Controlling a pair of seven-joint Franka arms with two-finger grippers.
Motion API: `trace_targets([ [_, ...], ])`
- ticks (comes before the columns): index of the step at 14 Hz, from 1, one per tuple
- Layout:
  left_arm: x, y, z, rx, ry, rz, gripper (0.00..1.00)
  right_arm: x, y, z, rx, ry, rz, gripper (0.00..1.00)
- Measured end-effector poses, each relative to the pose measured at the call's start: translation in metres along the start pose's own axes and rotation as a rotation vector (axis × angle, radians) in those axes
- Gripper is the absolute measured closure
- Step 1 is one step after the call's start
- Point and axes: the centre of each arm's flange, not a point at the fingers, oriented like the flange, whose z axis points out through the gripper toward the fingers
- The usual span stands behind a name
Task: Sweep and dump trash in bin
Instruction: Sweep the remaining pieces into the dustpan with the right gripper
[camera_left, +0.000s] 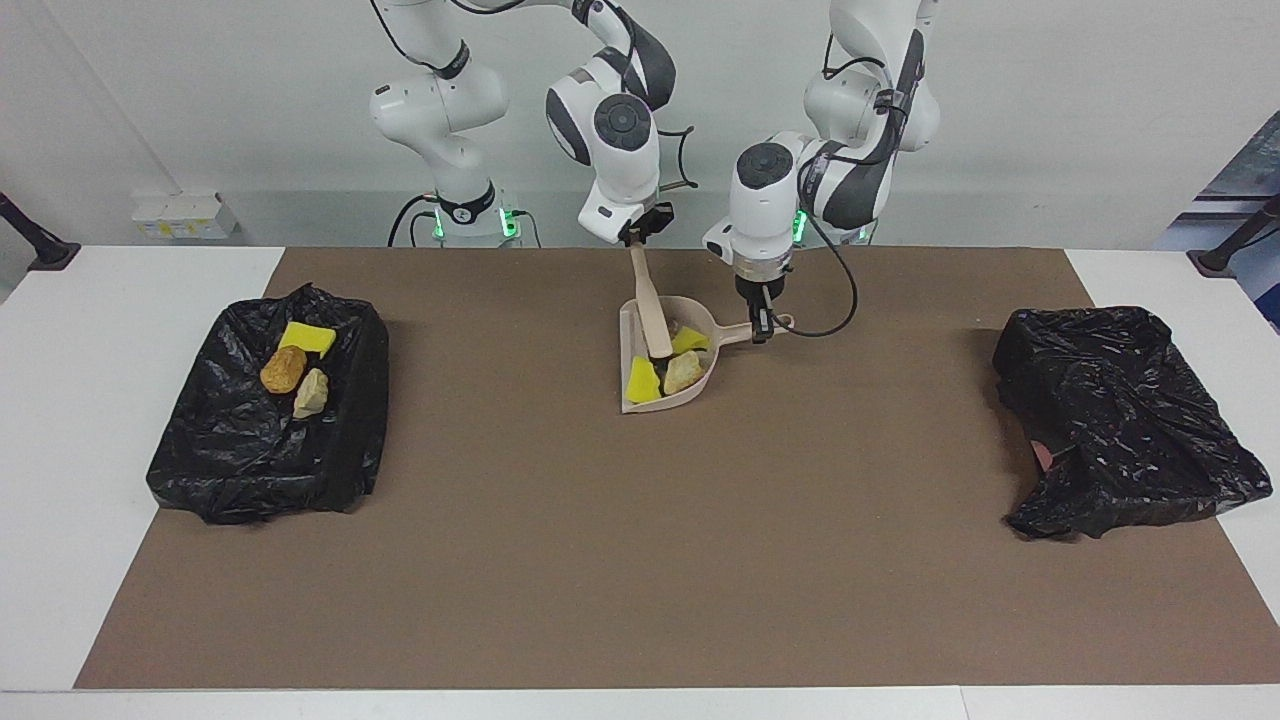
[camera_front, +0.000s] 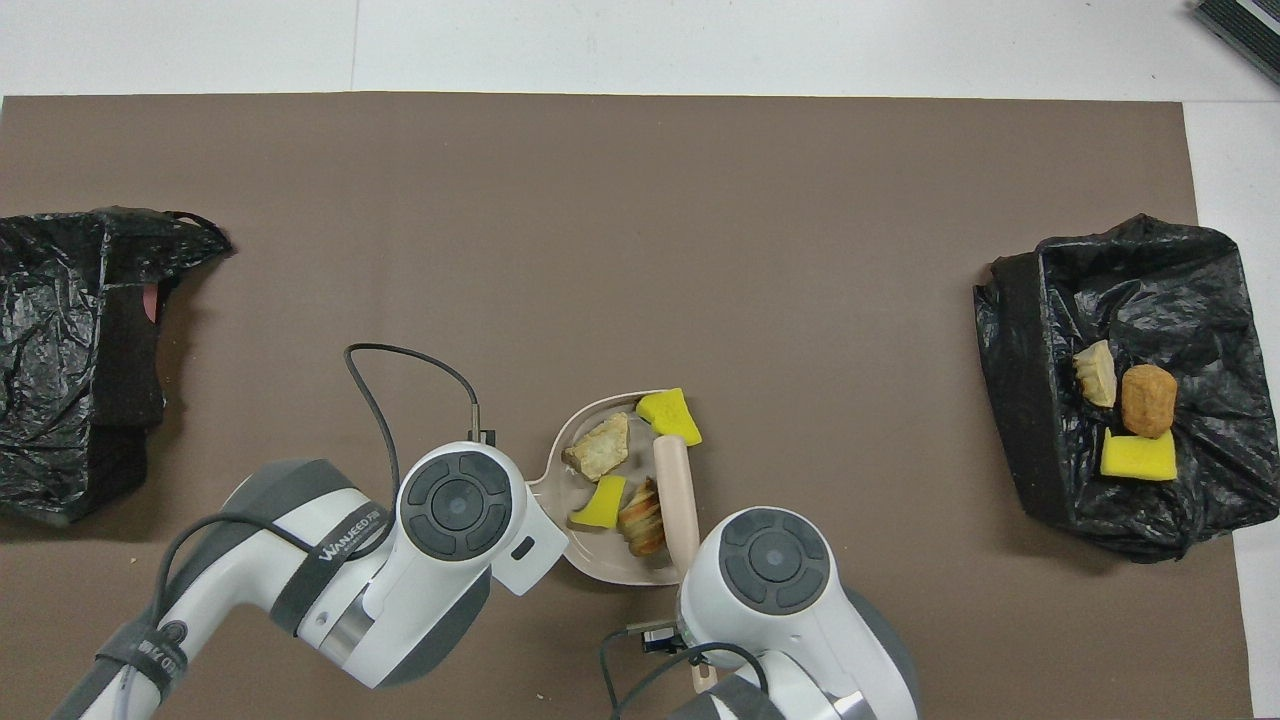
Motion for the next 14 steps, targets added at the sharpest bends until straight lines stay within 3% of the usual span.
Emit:
trace_targets([
  [4, -0.014, -0.011, 0.002, 0.009, 0.011, -0.035, 0.69, 0.007, 0.017, -0.041, 0.019, -0.003, 0.019, 0.74],
  [14, -0.052, -0.045, 0.007, 0.025, 0.038, -0.103, 0.69, 0.007, 0.018, -0.055, -0.013, 0.020, 0.047, 0.74],
])
